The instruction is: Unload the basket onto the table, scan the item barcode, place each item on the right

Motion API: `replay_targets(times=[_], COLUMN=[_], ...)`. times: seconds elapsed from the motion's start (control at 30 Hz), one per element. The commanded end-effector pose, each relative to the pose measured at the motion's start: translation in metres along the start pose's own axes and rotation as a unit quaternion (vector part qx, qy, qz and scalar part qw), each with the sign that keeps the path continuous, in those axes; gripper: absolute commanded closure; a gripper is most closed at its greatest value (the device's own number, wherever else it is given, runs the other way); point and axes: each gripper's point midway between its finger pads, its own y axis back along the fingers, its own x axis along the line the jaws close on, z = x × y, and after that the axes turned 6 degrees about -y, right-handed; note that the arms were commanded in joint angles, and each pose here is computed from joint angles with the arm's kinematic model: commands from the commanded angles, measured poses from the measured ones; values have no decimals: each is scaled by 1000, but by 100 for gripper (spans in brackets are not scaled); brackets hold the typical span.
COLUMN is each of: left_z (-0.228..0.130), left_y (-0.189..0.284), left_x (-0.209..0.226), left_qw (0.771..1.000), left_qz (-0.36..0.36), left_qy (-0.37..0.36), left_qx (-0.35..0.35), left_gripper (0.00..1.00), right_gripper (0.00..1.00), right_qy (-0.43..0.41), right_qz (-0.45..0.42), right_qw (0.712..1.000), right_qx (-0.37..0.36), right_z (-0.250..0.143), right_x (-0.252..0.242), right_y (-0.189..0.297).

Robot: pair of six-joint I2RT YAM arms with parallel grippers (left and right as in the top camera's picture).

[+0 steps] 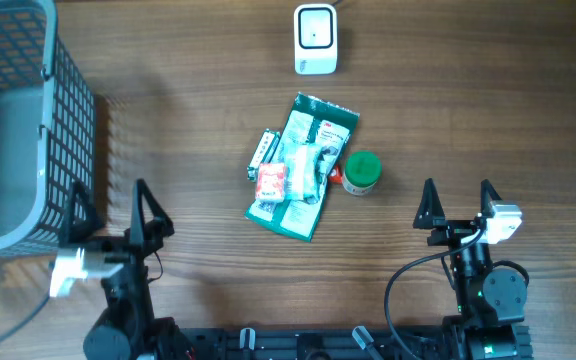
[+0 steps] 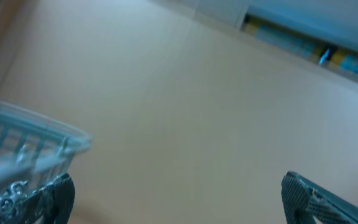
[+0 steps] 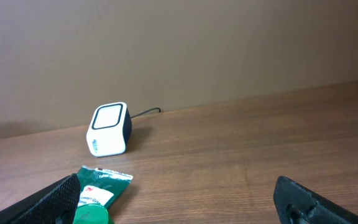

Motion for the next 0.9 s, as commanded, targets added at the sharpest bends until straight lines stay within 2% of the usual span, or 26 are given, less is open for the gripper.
replay_targets(times=[0.0,0.07,0.17,0.27,0.37,0.53,0.63,0.73,0.87], left_z=[33,57,92,115,120,72,35,-12,-70], left_y=[3,2,-12,-32,-61,-106,-113,-107,-92], left_x=[-7,-6,-17,-39,-54,-56,-61,-64,-46], left_qw=[997,994,993,992,994,986,973,950,916], left_qz=[-12,1,3,-29,-54,-62,-95,-124,-95], left_qy=[-19,-16,-44,-84,-87,-75,-61,-37,-15], left_qx=[-68,-106,-114,-92,-31,134,202,283,389], left_gripper=[0,0,0,0,0,0,0,0,0], right_gripper=[0,0,0,1,0,0,0,0,0], right_qy=[1,1,1,1,1,1,1,1,1], right_qz=[-2,-2,-2,-2,-2,-2,-2,-2,-2], right_qw=[1000,1000,1000,1000,1000,1000,1000,1000,1000], right_qx=[-8,-8,-8,-8,-8,-8,-8,-8,-8], right_z=[4,4,4,4,4,4,4,4,4], right_x=[-1,-1,-1,-1,-1,-1,-1,-1,-1], right_y=[1,1,1,1,1,1,1,1,1])
